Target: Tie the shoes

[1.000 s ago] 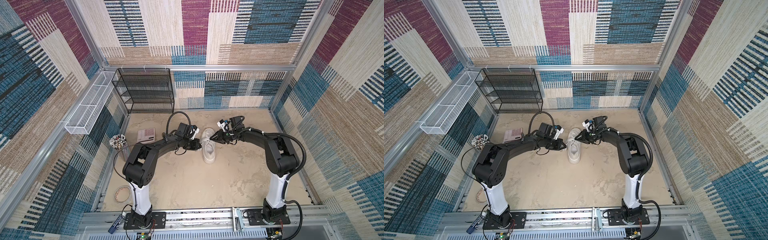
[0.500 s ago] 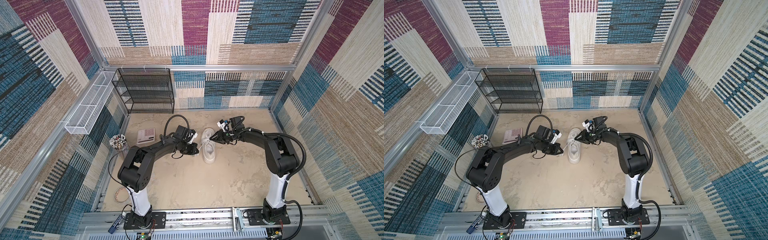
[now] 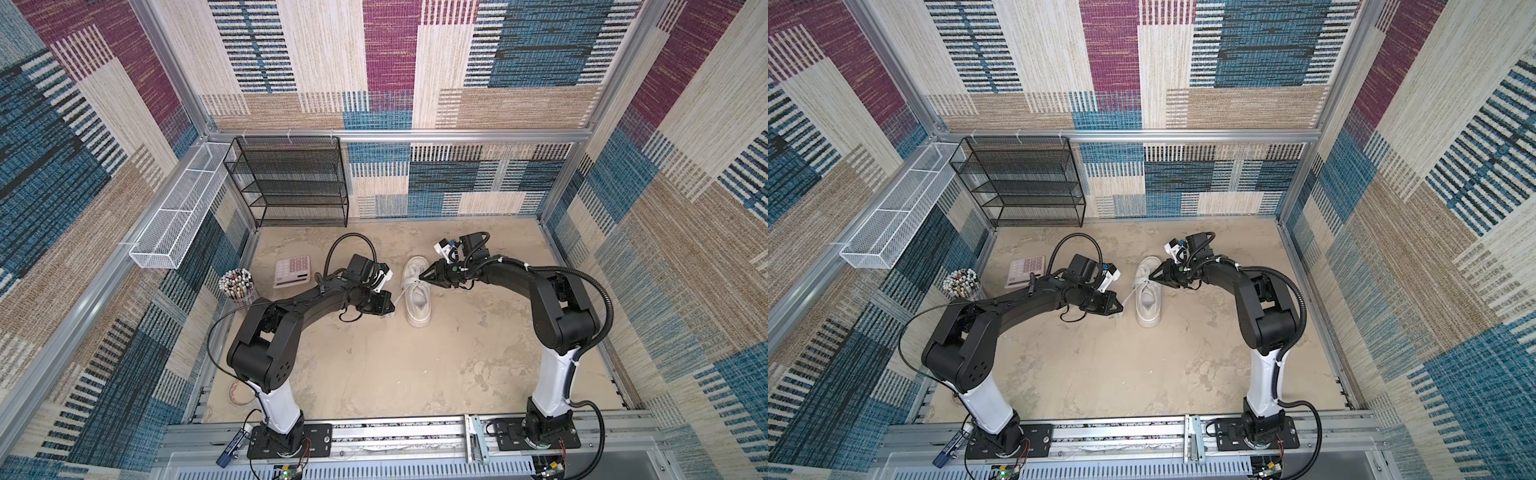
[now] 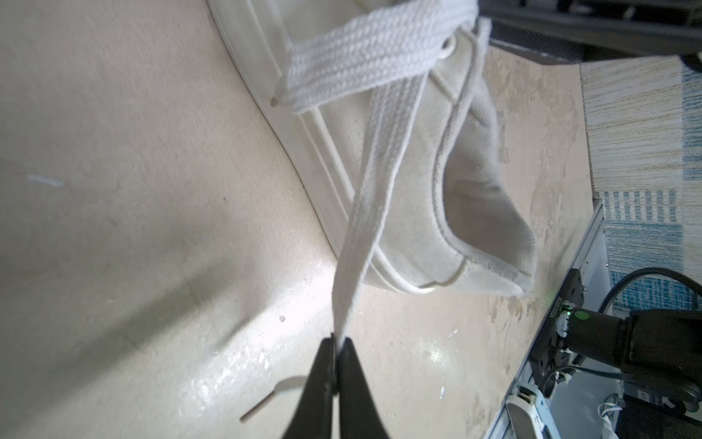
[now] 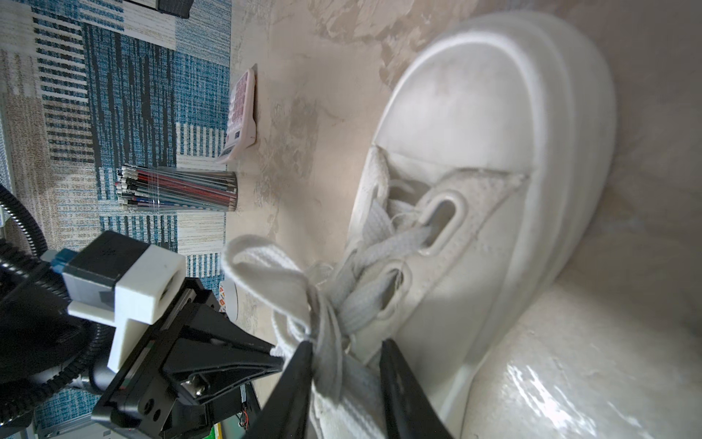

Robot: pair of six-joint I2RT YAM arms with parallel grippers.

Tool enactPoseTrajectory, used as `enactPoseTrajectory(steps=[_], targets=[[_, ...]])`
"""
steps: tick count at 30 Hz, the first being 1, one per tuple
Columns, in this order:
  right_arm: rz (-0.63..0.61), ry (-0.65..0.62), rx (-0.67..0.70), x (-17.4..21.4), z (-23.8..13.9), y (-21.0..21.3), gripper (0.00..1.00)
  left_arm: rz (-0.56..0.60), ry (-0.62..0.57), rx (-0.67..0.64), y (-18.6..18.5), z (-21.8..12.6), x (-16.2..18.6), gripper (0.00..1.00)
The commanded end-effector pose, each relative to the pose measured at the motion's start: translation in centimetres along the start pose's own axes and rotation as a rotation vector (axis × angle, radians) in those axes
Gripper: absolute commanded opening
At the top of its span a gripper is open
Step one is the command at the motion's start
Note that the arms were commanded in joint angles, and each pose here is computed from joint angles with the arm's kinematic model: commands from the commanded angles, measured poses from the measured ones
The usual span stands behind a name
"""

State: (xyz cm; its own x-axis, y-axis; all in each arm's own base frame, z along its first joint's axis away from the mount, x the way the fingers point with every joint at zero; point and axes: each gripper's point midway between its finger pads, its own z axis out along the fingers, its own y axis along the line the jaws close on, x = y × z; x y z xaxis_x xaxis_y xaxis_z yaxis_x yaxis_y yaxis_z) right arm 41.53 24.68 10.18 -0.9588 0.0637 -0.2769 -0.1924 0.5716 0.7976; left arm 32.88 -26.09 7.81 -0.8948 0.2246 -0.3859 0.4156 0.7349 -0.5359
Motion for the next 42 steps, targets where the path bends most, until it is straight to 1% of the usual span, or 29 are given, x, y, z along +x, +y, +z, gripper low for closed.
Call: enactPoseTrajectory(steps=[1,5,8,12,14,16,19,24,29,31,35,38,41,42], targets=[[-0.016,-0.017,-0.042,-0.6,-0.5,1.4,0.38,0.011,-0.026,-0.014,-0.1,-0.8,-0.6,0.43],[-0.015,-0.038,-0.046,-1.2,-1.0,1.9,0.41,0.003,-0.06,0.002,-0.6,-2.4,-2.0,0.54],[-0.018,-0.052,-0.031,-1.5,-1.4,2.0,0.42,0.008,-0.085,-0.026,-0.3,-3.6,-2.5,0.58],[-0.004,-0.077,-0.004,-1.9,-2.3,1.6,0.42,0.012,-0.144,-0.01,-0.8,-4.4,-5.9,0.61],[-0.001,-0.091,-0.005,-2.1,-2.8,1.5,0.42,0.012,-0.144,0.013,-1.3,-4.0,-7.7,0.61],[-0.002,-0.099,-0.001,-2.2,-3.2,1.5,0.42,0.015,-0.151,0.045,-1.7,-3.3,-9.6,0.64],[0.01,-0.089,0.008,-1.7,-3.2,0.8,0.42,0.017,-0.169,0.061,-1.8,-2.3,-12.1,0.67],[0.025,-0.055,-0.012,-0.4,-2.7,0.0,0.41,0.023,-0.164,0.115,-2.6,-0.7,-14.1,0.68],[0.033,-0.042,-0.028,0.2,-2.4,-0.3,0.4,0.03,-0.149,0.143,-3.4,0.8,-14.7,0.68],[0.039,-0.035,-0.033,0.4,-2.2,-0.6,0.4,0.03,-0.143,0.148,-3.6,1.4,-14.7,0.66],[0.04,-0.033,-0.053,0.6,-1.9,-0.6,0.38,0.021,-0.119,0.144,-3.4,2.2,-14.7,0.58],[0.038,-0.028,-0.062,0.4,-1.8,-0.5,0.38,0.016,-0.11,0.122,-2.9,2.6,-14.4,0.55],[0.04,-0.023,-0.069,0.3,-1.5,-0.6,0.36,0.012,-0.102,0.121,-2.8,2.8,-14.3,0.48],[0.038,-0.023,-0.075,0.3,-1.5,-0.6,0.35,0.012,-0.102,0.122,-2.7,2.8,-14.2,0.45]])
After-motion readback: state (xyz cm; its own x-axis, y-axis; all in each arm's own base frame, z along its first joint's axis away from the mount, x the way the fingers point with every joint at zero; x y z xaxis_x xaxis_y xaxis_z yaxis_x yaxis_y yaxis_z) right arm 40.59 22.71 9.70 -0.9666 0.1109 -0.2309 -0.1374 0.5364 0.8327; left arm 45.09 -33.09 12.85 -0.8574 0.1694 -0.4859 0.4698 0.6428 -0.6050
